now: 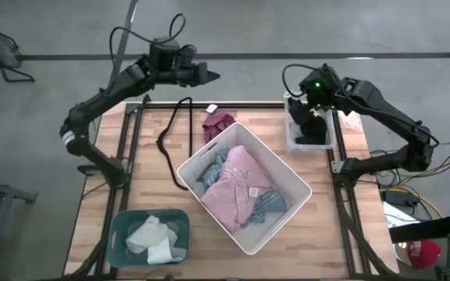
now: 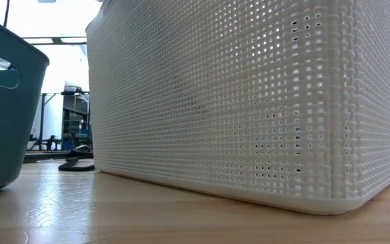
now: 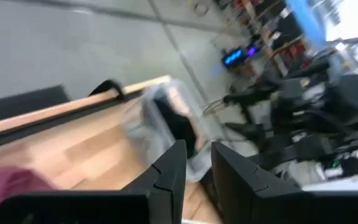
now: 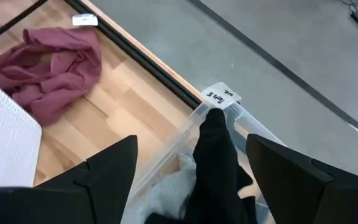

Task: Pick & Place Cloths
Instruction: Put the red shorts into the transparent bin

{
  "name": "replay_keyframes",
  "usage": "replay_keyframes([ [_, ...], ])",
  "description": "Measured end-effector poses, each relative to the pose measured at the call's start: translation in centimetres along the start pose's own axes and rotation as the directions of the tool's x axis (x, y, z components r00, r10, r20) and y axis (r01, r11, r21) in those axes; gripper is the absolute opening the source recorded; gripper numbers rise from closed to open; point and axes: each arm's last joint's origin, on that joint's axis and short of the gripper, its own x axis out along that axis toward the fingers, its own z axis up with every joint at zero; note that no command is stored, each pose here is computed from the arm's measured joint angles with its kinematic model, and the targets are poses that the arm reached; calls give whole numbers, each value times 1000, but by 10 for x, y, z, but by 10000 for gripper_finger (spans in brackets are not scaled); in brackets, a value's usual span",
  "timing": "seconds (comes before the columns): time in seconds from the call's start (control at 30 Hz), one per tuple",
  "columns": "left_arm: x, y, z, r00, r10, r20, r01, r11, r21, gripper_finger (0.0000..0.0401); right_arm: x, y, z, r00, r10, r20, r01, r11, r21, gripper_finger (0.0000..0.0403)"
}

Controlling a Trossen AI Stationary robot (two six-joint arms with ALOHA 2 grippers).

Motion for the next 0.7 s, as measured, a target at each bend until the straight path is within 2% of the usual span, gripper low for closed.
replay_keyframes([
  [0.17, 19, 43, 8, 986, 31, -162, -25, 999, 36, 103, 19, 5, -6, 999, -7, -47, 7, 1000, 3, 302],
  [0.33, 27, 96, 14, 945, 186, -270, -168, 982, 88, 162, 45, 10, -24, 987, -26, -156, 32, 999, 38, 296],
  [0.43, 34, 124, 13, 907, 259, -332, -227, 965, 133, 202, 58, 12, -38, 975, -35, -219, 58, 994, 98, 287],
  [0.57, 51, 150, 0, 838, 303, -454, -224, 949, 220, 240, 74, 15, -58, 952, -25, -306, 68, 989, 132, 274],
  [0.7, 70, 173, -14, 768, 324, -552, -212, 943, 258, 254, 83, 19, -73, 918, 80, -388, -4, 981, 193, 262],
])
